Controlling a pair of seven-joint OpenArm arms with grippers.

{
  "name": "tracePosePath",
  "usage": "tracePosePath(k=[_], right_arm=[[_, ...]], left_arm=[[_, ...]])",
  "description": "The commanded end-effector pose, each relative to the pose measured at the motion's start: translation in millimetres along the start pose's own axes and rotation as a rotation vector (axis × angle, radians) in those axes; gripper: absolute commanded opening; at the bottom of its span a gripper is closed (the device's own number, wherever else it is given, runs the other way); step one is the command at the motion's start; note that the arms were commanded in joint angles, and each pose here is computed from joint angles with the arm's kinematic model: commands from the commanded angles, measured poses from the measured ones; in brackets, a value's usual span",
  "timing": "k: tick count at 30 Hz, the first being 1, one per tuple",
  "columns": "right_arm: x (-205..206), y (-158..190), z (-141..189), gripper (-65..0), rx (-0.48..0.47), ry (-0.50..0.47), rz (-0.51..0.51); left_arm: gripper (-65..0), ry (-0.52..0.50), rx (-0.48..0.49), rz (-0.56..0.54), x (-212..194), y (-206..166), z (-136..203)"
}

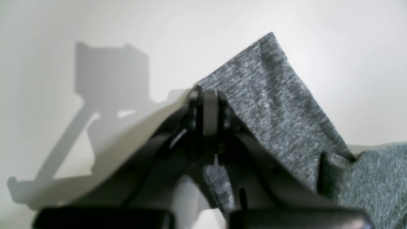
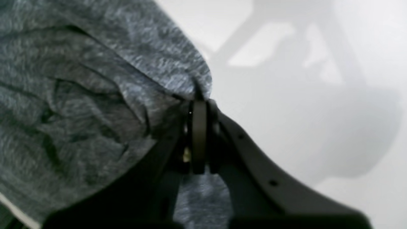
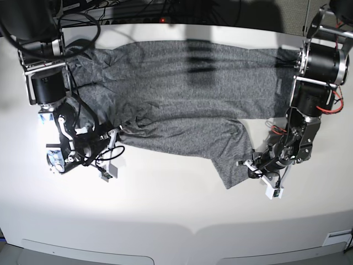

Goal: Fold the T-shirt properly
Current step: 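Move both grippers to the shirt's long edge and pinch it, then lift the pinched edge with both grippers and fold it over the body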

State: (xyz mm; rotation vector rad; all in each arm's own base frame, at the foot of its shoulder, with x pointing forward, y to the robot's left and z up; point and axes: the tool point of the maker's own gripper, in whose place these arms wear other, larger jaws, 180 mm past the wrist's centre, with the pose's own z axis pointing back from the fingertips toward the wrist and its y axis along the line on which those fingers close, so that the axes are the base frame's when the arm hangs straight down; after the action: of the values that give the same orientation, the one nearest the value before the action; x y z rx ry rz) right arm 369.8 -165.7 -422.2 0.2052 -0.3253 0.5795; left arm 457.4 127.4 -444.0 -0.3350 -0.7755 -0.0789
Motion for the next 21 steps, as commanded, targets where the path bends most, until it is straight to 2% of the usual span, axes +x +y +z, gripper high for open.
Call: tracePosePath(k=[1,3,8,11,17,21], right_arm=[[28,-16,19,-65.0,-0.037,-0.092,0.010],[39,-22,25,-65.0,-0.044,-0.147,-0.010],[43,-34,36,-65.0,-0.057,-0.183,-0.059],[45,-40,42,-65.0,-0.058,-0.211,-0.090],[43,-45,46,-65.0,-0.058,-0.219,-0.122],[45,-36,47,-65.0,-0.006,-0.225,-0.139]], left_arm=[[-65.0,0.002,0.001,-0.014,9,0,1],[-65.0,-0.001,0.000,-0.014,10,0,1],[-65.0,0.002,0.003,-0.018,12,1,1],[-65.0,0.038,-0.001,-0.041,17,0,5],[-65.0,0.018,-0.010,-0.136,58,-6,25],[-65.0,-0.001,0.013,-0.186,77,3,40]])
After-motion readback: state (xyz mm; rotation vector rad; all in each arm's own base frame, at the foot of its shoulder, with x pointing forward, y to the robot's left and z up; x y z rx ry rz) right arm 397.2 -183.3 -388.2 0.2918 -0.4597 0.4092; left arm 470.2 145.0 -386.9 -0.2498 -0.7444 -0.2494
